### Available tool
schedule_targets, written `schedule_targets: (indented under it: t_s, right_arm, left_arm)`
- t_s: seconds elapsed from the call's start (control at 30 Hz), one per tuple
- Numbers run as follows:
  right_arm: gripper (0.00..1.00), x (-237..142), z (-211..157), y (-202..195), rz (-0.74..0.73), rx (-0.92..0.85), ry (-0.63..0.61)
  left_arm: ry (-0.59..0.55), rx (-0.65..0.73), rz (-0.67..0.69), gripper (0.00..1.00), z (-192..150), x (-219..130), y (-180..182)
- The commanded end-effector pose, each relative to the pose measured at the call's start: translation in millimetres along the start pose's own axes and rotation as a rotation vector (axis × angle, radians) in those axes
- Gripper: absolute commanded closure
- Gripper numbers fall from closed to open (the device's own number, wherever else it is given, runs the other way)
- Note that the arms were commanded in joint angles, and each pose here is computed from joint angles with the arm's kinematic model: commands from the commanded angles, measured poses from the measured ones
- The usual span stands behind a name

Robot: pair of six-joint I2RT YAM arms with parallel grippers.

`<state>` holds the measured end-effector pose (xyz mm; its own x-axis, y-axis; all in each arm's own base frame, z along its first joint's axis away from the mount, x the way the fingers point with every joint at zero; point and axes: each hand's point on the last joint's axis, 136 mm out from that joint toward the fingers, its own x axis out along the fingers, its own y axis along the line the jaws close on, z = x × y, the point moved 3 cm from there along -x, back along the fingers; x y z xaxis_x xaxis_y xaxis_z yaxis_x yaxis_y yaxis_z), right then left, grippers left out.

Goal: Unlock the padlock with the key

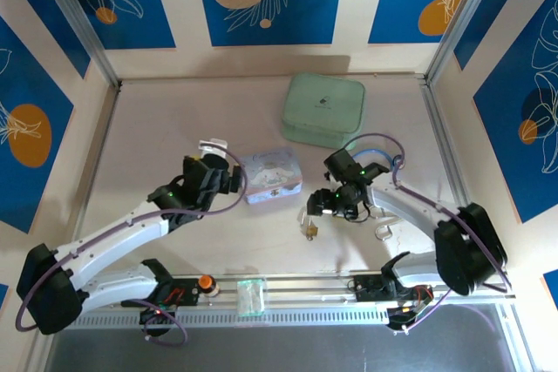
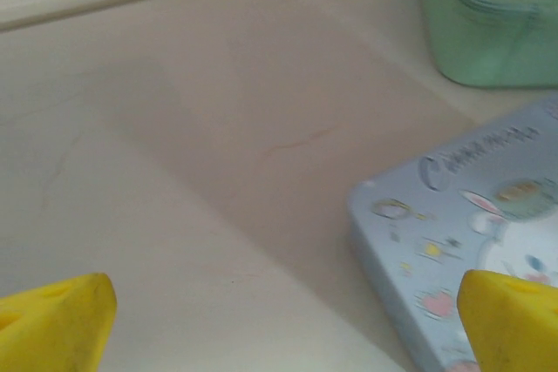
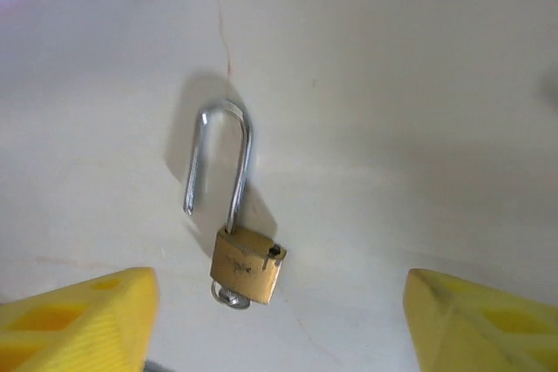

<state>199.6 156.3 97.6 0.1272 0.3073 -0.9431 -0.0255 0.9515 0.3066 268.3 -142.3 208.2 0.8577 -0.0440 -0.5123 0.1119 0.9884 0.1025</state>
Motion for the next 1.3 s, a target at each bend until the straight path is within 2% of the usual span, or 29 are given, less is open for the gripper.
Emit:
schedule_targets:
  t_s: [0.0,0.1,0.23,0.3,0.4,0.47,0.57,0.67,0.73,0.93,1.03,1.13,1.27]
  right_arm:
    - [0.08,-31,31,-15,-0.172,-0.117,-0.220]
    - [0.06,-52,64,-29,-0.290,-0.173,-0.472]
    - [0.06,-73,89,-48,-0.363,-0.216,-0.738]
    - [0.03,-84,102,-61,-0.357,-0.208,-0.867]
    - [0.06,-82,111,-91,-0.309,-0.151,-0.976]
    - [0.07,-82,117,-111,-0.289,-0.081,-1.011]
    - [0.07,-78,125,-138,-0.285,-0.002,-1.040]
    - [0.07,-70,129,-158,-0.214,0.095,-1.077]
    - [0.06,-67,133,-166,-0.236,0.126,-1.072]
    - [0.05,-67,154,-161,-0.225,0.038,-1.114]
    - [0.05,-58,163,-159,-0.180,0.028,-1.101]
    - [0.05,-44,169,-143,-0.190,-0.078,-1.078]
    - [0.04,-29,171,-135,-0.194,-0.141,-1.081]
  left_arm:
    - [-0.046,-0.020,0.170,0.01,0,-1,37]
    - [-0.112,0.045,0.245,0.01,-2,-1,57]
    - [-0.146,-0.035,0.273,0.01,-11,6,86]
    - [-0.178,-0.069,0.305,0.01,-19,14,101]
    - [-0.288,-0.057,0.297,0.02,-25,22,106]
    - [-0.313,-0.064,0.336,0.03,-30,27,114]
    - [-0.229,-0.044,0.390,0.01,-44,48,126]
    - [-0.195,-0.053,0.374,0.01,-55,66,128]
    - [-0.186,-0.061,0.378,0.00,-58,74,132]
    - [-0.197,-0.181,0.282,0.00,-53,96,150]
    - [-0.221,-0.161,0.257,0.00,-49,104,153]
    - [-0.262,-0.152,0.232,0.00,-55,113,152]
    - [-0.227,-0.130,0.165,0.00,-63,122,142]
